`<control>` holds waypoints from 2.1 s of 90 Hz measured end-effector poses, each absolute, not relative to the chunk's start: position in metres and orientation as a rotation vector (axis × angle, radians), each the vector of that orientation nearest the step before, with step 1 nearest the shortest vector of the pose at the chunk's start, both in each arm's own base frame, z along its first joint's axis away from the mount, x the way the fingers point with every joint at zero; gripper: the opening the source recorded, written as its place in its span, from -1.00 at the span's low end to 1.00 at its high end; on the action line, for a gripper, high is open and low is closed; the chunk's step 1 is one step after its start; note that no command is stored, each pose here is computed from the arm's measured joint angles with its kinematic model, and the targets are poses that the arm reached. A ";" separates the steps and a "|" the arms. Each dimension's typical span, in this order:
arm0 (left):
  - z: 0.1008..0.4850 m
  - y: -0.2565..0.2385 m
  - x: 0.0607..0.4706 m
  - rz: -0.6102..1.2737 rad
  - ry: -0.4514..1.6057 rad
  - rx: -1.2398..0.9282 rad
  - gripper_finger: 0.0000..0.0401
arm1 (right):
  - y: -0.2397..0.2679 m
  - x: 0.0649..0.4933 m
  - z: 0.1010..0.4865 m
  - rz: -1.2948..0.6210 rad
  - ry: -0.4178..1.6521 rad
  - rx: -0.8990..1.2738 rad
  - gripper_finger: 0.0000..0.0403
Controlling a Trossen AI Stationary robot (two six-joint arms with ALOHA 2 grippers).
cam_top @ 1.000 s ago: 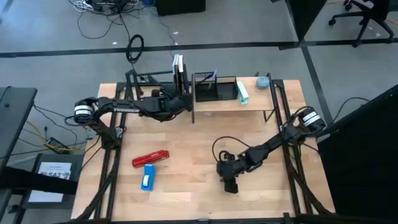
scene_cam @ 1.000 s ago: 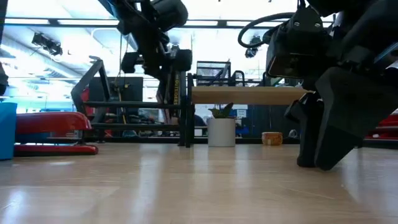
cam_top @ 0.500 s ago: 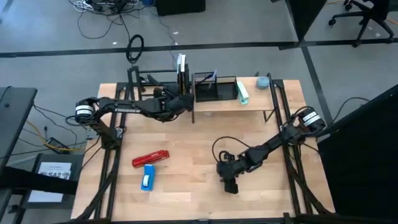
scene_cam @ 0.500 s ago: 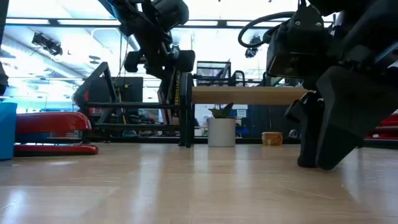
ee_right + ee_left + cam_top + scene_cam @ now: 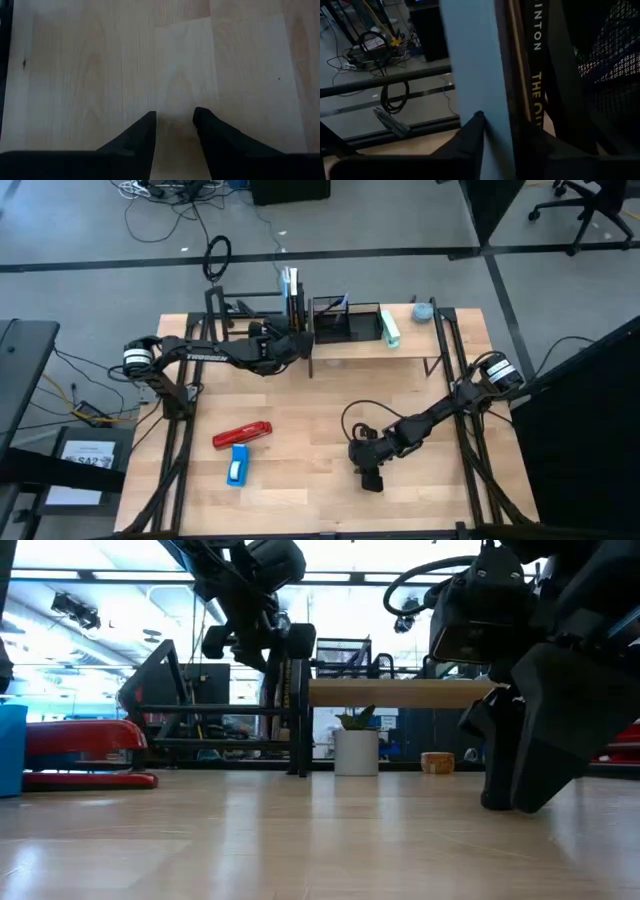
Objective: Stock shelves
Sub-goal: Put the blue book on the black bookshelf, then put the red stapler under the shelf
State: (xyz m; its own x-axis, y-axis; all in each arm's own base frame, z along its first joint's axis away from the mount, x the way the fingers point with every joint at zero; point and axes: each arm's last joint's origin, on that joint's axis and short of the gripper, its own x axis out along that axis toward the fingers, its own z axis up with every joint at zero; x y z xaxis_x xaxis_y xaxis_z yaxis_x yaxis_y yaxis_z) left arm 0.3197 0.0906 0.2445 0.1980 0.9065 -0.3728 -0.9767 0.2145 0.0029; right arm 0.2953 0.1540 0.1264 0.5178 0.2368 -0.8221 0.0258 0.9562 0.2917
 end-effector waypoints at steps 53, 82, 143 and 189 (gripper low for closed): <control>0.260 0.088 0.313 1.272 0.348 -0.226 -0.24 | 0.154 0.295 0.126 0.128 1.022 0.282 -0.40; 0.282 0.088 0.320 1.237 0.349 -0.185 -0.24 | 0.154 0.295 0.126 0.128 1.022 0.282 -0.40; 0.383 0.063 0.331 1.084 0.308 -0.053 -0.24 | 0.156 0.294 0.127 0.134 1.020 0.279 -0.40; 0.388 -0.116 0.305 0.357 0.622 -0.273 -0.24 | 0.158 0.298 0.130 0.155 0.974 0.293 -0.40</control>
State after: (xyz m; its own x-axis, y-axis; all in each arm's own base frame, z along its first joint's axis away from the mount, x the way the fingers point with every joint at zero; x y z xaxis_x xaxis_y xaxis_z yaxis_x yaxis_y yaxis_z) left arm 0.3045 -0.1156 0.3882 0.7553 0.2426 -0.6088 -0.4039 0.9039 -0.1408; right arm 0.2980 0.1582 0.1296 0.5553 0.2598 -0.7900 0.0009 0.9498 0.3129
